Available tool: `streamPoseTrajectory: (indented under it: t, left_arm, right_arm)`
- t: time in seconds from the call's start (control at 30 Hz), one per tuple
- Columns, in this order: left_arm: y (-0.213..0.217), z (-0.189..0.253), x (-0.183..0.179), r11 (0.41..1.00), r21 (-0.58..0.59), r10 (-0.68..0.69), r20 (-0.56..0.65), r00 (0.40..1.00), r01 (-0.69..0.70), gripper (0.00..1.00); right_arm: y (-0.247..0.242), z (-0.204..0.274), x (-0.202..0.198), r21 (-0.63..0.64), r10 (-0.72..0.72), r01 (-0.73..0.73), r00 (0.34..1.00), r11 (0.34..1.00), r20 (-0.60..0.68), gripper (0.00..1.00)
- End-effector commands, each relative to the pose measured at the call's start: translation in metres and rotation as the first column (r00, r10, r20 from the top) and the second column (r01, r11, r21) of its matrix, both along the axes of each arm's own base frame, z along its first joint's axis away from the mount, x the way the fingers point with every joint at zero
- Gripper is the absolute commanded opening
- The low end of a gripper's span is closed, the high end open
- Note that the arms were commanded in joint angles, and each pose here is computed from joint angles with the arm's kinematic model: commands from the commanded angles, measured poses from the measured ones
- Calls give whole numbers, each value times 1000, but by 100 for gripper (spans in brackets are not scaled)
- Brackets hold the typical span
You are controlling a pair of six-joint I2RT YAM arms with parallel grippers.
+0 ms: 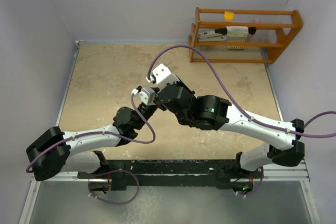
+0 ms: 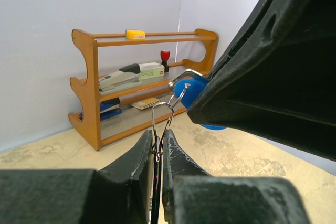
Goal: Remove the keys from the keyring
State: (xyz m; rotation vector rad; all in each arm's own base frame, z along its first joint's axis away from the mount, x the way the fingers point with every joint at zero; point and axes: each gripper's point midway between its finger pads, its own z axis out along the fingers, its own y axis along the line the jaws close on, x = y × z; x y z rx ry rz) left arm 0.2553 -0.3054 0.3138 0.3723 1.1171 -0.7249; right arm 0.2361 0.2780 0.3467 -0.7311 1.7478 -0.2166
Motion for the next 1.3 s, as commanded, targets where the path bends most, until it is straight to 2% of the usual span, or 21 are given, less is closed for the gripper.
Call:
streamPoseTrajectory:
  t: [0.0,0.13,0.33,0.57,0.77,1.0,1.27]
  left_arm:
    - [-1,31,-9,998,-55,-33,76,997,37,9]
    - [-1,32,-11,997,-60,-37,84,996,42,28]
    - [1,35,-9,997,-69,-26,88,996,32,34]
    - [2,35,-7,997,-76,-14,85,996,20,34]
    - [-2,33,-6,998,-57,-20,78,997,25,19]
    - [-3,30,-5,998,-48,-23,69,997,27,17]
    - [-4,30,-5,999,-44,-26,65,998,29,11]
  right_arm:
    - [-9,18,-3,77,-20,17,999,997,26,0]
    - [-8,18,-2,76,-18,16,1000,997,25,0]
    - [-7,18,-3,77,-13,12,1000,997,23,0]
    - [-7,18,-3,75,-9,8,1000,997,22,0]
    - [-7,19,-3,82,-10,8,1000,997,24,0]
    - [-8,19,-3,86,-10,8,1000,996,25,0]
    - [-8,19,-4,89,-8,6,1000,996,24,0]
